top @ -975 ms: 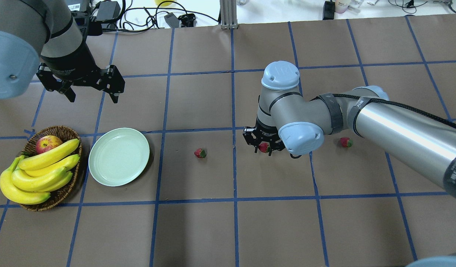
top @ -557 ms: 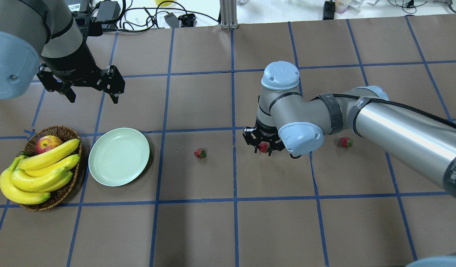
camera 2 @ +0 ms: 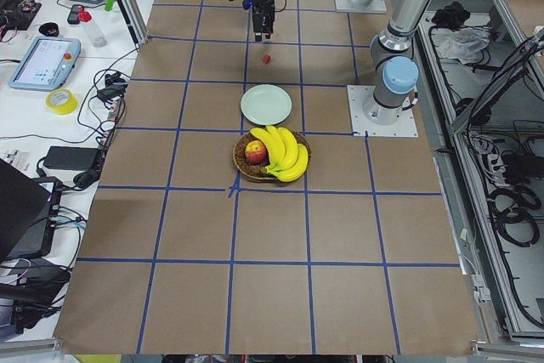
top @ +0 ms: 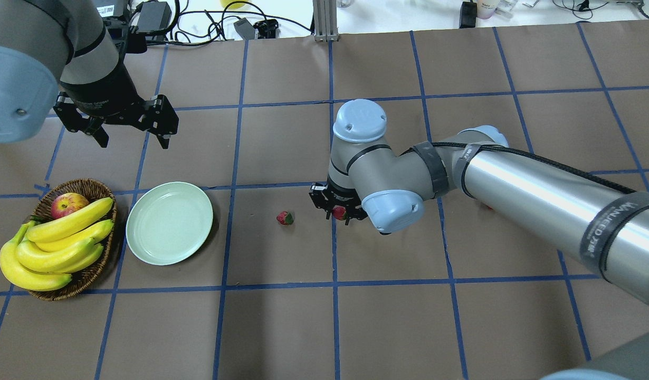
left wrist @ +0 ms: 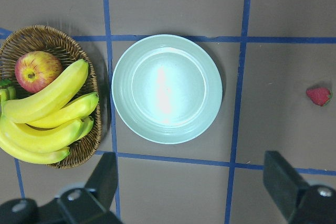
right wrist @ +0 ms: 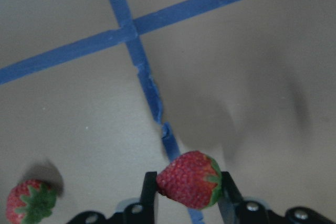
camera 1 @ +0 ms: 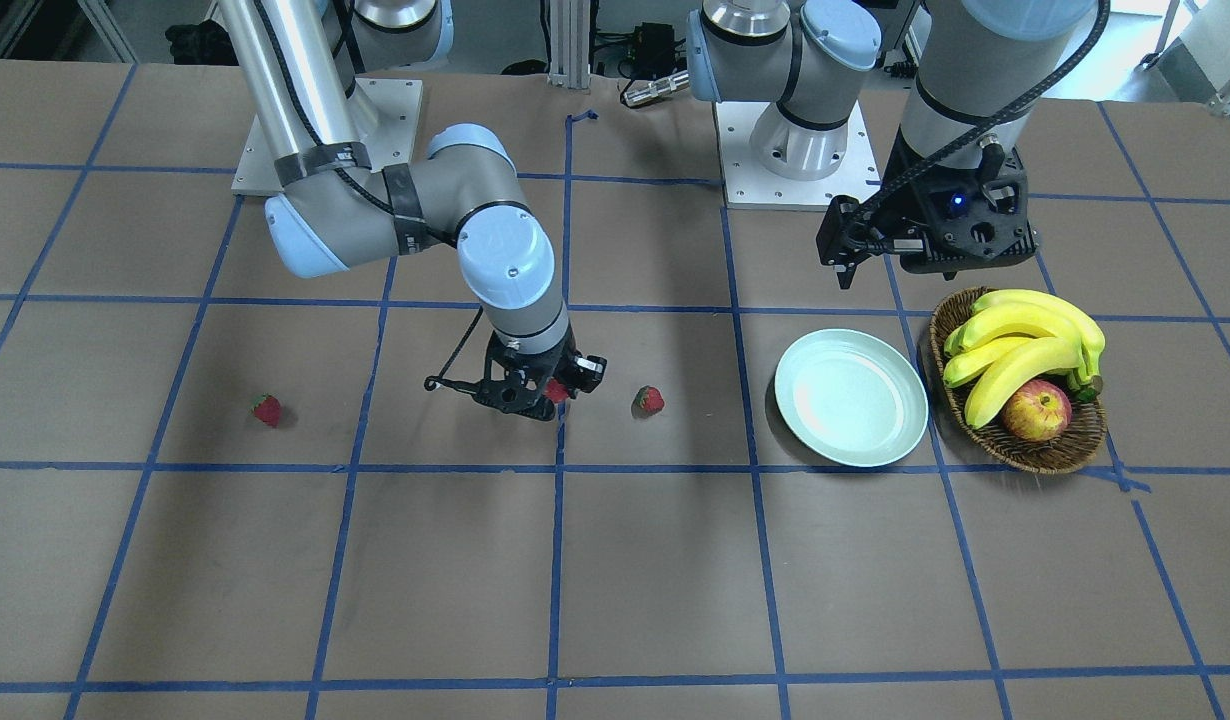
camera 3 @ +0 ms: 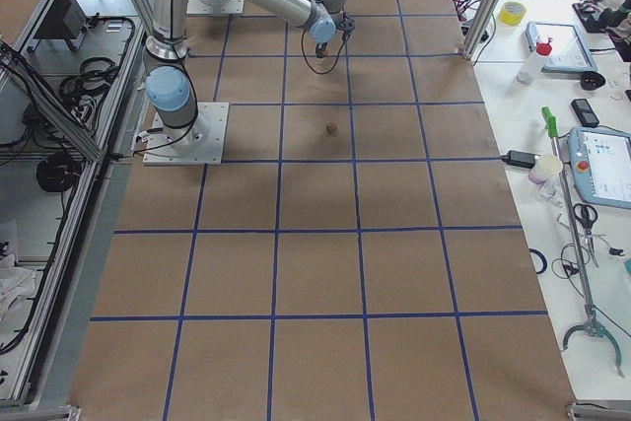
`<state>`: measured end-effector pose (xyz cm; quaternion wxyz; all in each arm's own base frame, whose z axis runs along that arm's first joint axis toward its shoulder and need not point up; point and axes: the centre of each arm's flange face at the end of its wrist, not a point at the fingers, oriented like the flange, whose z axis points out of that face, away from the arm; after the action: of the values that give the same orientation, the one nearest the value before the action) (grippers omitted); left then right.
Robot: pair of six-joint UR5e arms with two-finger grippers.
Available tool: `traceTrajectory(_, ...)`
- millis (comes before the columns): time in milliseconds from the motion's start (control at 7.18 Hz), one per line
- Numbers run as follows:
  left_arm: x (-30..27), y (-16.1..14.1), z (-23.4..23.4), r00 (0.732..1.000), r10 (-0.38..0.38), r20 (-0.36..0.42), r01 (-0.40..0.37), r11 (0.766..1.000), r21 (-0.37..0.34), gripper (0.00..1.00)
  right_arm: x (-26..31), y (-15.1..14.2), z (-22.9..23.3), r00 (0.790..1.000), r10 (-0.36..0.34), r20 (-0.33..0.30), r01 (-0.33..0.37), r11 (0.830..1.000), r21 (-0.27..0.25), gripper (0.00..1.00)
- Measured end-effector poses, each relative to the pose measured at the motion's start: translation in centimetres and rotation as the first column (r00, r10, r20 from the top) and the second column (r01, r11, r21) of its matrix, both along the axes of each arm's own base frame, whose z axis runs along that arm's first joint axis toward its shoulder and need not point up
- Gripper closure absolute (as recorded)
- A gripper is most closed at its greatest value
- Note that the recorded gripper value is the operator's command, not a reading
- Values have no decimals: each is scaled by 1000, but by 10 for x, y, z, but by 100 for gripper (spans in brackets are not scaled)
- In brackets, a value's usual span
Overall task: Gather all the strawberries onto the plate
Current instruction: 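Carry the strawberry beside the first one and open the right gripper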
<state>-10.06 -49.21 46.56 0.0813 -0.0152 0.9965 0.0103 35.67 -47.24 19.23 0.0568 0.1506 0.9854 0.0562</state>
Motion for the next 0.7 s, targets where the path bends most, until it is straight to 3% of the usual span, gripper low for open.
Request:
traceTrajectory(139,0,0,0,1000,1,0,-1,1000,0,0,24,0,-3,1000,-2,3,2,1000,-9,37)
traceTrajectory(279,0,0,0,1000,2,0,-2,1000,0,0,39,-1,-5,1000,1,1,-1,1000,-17,0)
traceTrajectory(697,0,0,-1,1000,2,0,-2,1000,1,0,45,-4,9,999,19,-26,-20,998,-53,0)
